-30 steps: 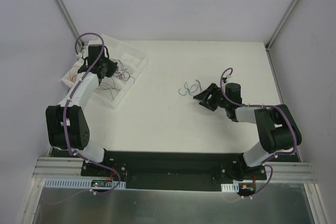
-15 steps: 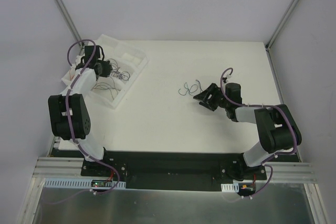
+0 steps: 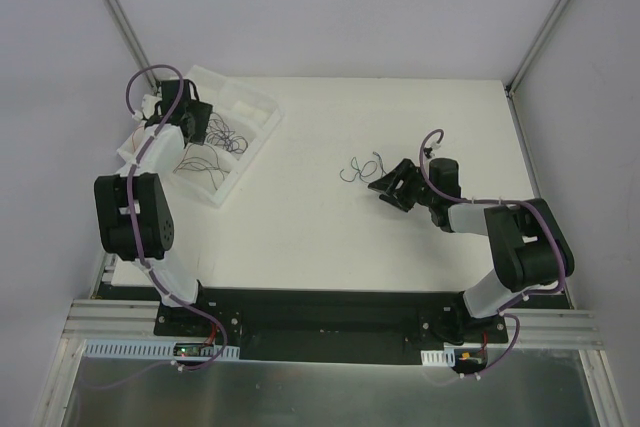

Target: Untangle the cables

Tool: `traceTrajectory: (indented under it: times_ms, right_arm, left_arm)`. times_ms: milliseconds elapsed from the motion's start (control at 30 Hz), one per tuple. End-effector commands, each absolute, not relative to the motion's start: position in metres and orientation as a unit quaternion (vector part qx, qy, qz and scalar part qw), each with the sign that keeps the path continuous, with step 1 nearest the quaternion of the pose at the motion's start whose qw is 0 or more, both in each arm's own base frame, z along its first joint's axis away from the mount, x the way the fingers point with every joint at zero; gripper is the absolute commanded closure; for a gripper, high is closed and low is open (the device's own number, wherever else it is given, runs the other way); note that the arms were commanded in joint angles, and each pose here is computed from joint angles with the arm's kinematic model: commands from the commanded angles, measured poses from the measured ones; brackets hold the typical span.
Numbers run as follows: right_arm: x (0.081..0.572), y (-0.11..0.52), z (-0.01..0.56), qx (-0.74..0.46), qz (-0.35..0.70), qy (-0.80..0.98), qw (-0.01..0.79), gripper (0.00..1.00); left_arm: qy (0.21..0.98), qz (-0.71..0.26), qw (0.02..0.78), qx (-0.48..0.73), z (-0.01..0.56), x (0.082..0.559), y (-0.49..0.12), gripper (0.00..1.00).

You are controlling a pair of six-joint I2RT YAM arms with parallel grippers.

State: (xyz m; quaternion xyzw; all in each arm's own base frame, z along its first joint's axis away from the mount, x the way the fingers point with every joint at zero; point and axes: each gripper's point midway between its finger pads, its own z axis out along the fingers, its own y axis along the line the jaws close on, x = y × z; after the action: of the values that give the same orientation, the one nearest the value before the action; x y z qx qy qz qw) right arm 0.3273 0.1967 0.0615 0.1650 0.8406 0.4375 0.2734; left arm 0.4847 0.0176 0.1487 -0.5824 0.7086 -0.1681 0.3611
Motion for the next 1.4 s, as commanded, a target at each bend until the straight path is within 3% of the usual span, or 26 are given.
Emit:
traceTrajectory:
  times_ms: [0, 167, 300, 600, 733, 933, 1367]
  right_arm:
    - [0.335, 0.197, 0.070, 0.160, 0.448, 0.830, 0.290, 0.36]
    - [0.334, 0.198, 0.073, 0.153, 0.447, 0.830, 0.297, 0.36]
    - [0.330, 0.195, 0.081, 0.142, 0.445, 0.825, 0.319, 0.36]
    - [0.344, 0.153, 0.096, 0.172, 0.382, 0.832, 0.363, 0.35]
    - [0.366, 0.142, 0.091, 0.147, 0.336, 0.867, 0.339, 0.36]
    - [0.395, 0.137, 0.083, 0.101, 0.284, 0.902, 0.309, 0.39]
    - [0.422, 0.178, 0.076, 0.073, 0.367, 0.894, 0.249, 0.44]
  left_arm:
    - [0.704, -0.166, 0.417, -0.550, 0.188, 0.477, 0.025, 0.41]
    - [0.738, -0.205, 0.461, -0.448, 0.236, 0.468, 0.000, 0.40]
    - [0.790, -0.257, 0.477, -0.286, 0.260, 0.462, -0.065, 0.42]
    - [0.855, -0.332, 0.389, 0.085, 0.207, 0.413, -0.267, 0.42]
    - [0.852, -0.346, 0.339, 0.198, 0.163, 0.390, -0.324, 0.44]
    - [0.839, -0.320, 0.320, 0.303, 0.113, 0.381, -0.365, 0.48]
    - [0.842, -0.293, 0.298, 0.341, 0.059, 0.396, -0.393, 0.49]
